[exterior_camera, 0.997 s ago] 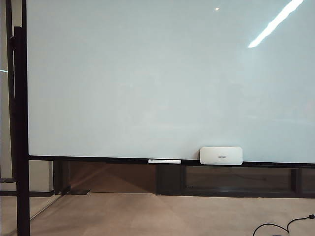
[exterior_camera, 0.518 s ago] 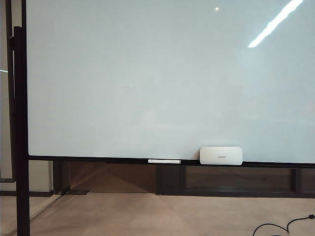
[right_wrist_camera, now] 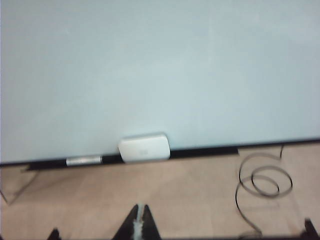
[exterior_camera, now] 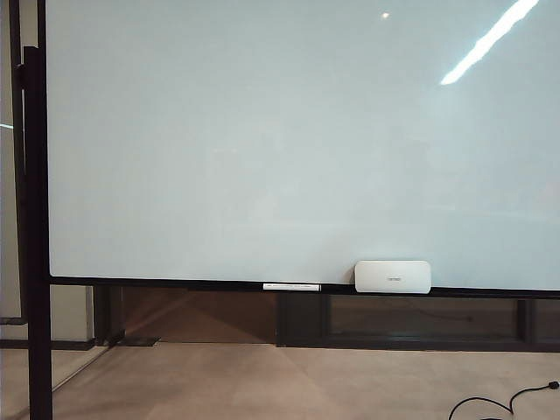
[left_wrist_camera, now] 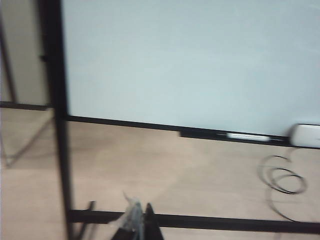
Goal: Reach to the right to find the marker pen, pick it up, and write the number 16 on the whiteboard.
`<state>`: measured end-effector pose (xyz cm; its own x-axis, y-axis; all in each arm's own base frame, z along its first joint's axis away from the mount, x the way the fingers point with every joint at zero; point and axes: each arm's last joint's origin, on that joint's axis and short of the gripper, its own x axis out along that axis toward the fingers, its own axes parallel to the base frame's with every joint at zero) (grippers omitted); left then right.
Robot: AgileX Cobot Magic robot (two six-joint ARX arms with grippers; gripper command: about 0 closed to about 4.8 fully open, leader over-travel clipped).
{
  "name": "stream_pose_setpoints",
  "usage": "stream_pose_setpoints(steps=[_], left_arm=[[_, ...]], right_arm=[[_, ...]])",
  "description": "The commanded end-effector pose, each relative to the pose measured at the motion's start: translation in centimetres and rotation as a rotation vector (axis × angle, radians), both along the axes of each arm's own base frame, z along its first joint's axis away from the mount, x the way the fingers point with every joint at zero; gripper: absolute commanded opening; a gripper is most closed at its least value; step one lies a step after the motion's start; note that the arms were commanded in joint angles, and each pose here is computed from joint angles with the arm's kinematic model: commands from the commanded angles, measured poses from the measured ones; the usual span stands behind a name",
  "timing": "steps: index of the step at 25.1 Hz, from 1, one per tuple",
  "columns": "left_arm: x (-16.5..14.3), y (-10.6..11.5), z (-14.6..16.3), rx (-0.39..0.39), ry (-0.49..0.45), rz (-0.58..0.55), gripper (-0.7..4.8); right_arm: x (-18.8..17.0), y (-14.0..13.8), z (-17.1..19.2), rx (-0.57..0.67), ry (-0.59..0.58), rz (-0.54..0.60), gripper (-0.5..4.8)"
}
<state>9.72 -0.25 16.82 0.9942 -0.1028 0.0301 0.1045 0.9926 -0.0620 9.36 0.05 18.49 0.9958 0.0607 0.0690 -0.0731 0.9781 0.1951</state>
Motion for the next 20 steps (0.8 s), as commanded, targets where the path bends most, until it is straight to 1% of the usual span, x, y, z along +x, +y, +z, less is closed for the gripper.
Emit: stream_pose_setpoints(steps=[1,3,6,7,9,11,13,15,17,20], left_arm=[[-0.1,-0.5,0.5,-0.032,-0.039,-0.161,-0.05],[-0.1,-0.5,0.6,-0.057,-0.042,-0.183,-0.05],[-0.3,-0.9,1.2,-0.106,-0.089,-0.309,-0.05],[-0.3,-0.9,1.3,-0.112,-0.095,-0.323,-0.05],[-0.3,-1.2,1.3,-0.113,-0.092,-0.360,-0.05],[-0.2,-1.6,1.2,-0.114,-0.069,-0.404,-0.05],[-0.1,-2.0,1.1,-0.117,-0.051,-0.448,-0.05],[0.0,-2.6,1.2,-0.118,-0.054,-0.499,-0.05],[0.1,-3.1,1.4,-0.121,-0.070,-0.545,-0.05],[0.4,-3.8,1.7,-0.137,-0.090,-0.567,-0.04]], right_arm=[[-0.3,0.0,1.4,0.034,-0.082,0.009,-0.01],[-0.7,0.1,2.6,0.032,-0.093,0.018,-0.01],[-0.9,0.0,4.3,0.001,-0.110,0.001,-0.01],[-0.8,0.0,4.6,0.002,-0.104,-0.005,-0.01],[-0.4,0.0,5.2,0.007,-0.085,-0.011,-0.01],[0.0,0.0,6.3,0.004,-0.068,-0.010,-0.01],[0.4,0.0,7.5,-0.023,-0.060,-0.011,-0.01],[1.0,0.0,9.0,-0.084,-0.067,-0.012,-0.01],[1.6,0.0,10.6,-0.171,-0.087,-0.016,-0.01],[2.6,0.0,12.4,-0.312,-0.105,-0.034,-0.01]])
